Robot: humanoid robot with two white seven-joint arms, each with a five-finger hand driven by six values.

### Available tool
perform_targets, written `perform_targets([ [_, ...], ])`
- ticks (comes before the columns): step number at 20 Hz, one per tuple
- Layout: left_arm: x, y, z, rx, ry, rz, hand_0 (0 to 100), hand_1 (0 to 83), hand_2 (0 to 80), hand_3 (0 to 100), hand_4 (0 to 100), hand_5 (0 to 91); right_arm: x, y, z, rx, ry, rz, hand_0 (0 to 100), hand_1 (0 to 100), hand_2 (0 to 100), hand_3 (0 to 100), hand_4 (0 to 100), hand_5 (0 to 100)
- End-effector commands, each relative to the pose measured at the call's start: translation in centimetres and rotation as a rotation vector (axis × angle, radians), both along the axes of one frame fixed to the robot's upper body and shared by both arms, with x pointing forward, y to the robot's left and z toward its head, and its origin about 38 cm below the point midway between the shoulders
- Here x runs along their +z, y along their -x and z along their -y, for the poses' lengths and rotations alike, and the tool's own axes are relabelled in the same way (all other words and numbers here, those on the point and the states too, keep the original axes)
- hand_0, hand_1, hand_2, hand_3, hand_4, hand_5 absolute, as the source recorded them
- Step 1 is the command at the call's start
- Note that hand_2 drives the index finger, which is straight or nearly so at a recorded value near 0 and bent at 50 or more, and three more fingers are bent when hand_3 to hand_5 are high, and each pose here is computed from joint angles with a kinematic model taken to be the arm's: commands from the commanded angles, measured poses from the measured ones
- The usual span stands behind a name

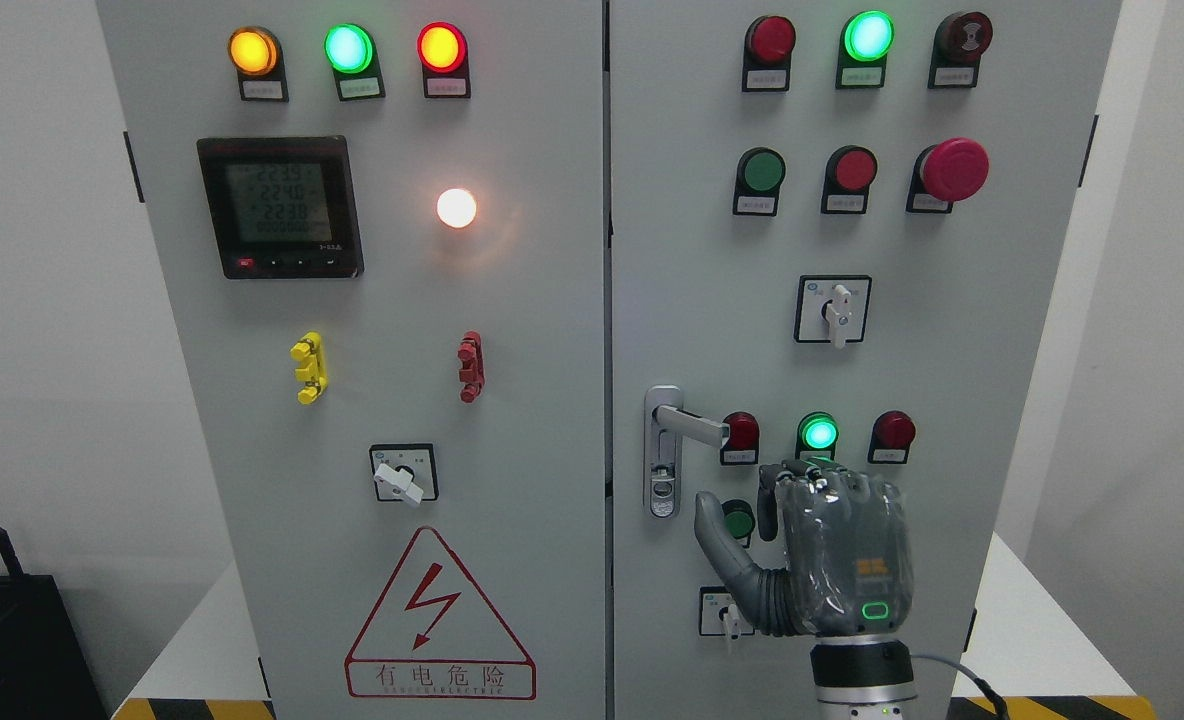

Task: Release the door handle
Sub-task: 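Open the right hand and pull it away from the handle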

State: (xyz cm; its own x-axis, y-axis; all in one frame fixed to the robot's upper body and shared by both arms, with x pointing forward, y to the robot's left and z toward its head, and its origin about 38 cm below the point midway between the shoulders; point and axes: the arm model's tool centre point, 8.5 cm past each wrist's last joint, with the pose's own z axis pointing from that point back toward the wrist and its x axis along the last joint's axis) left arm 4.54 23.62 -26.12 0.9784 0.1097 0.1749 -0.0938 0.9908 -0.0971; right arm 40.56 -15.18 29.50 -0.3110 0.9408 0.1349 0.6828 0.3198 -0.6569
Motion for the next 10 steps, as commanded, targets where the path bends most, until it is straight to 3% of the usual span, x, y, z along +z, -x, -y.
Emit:
perform_targets([
  [1, 0.0, 0.6, 0.0, 0.011, 0.001, -0.017, 12, 38.9, 0.0, 0, 0, 0.0, 0.1, 3.2, 3.6, 0.135, 0.058, 0.079, 42, 16, 59, 93, 80, 74],
  [2, 0.0, 0.6, 0.0, 0.011, 0.001, -0.015, 12, 38.9, 0.0, 0, 0, 0.0, 0.2, 3.3, 4.3, 0.178, 0.062, 0.083, 41, 17, 51, 83, 70, 62],
  [3, 0.0, 0.6, 0.0, 0.011, 0.001, -0.017, 12, 38.9, 0.0, 0, 0, 0.0, 0.2, 3.4, 4.8, 0.209, 0.066, 0.080, 41, 17, 49, 81, 67, 58],
  [4, 0.0, 0.6, 0.0, 0.011, 0.001, -0.017, 12, 38.9, 0.0, 0, 0, 0.0, 0.1, 3.4, 5.4, 0.228, 0.068, 0.073, 41, 17, 38, 62, 51, 39],
  [8, 0.0, 0.6, 0.0, 0.011, 0.001, -0.015, 12, 38.9, 0.0, 0, 0, 0.0, 0.4, 3.5, 7.6, 0.317, 0.049, 0.085, 42, 12, 8, 18, 9, 0],
  [9, 0.0, 0.6, 0.0, 0.011, 0.001, -0.017, 12, 38.9, 0.0, 0, 0, 0.0, 0.3, 3.4, 7.9, 0.346, 0.044, 0.083, 42, 12, 7, 15, 6, 0],
  [10, 0.0, 0.6, 0.0, 0.011, 0.001, -0.017, 12, 38.9, 0.0, 0, 0, 0.0, 0.2, 3.4, 8.1, 0.363, 0.036, 0.075, 42, 9, 1, 7, 0, 0],
])
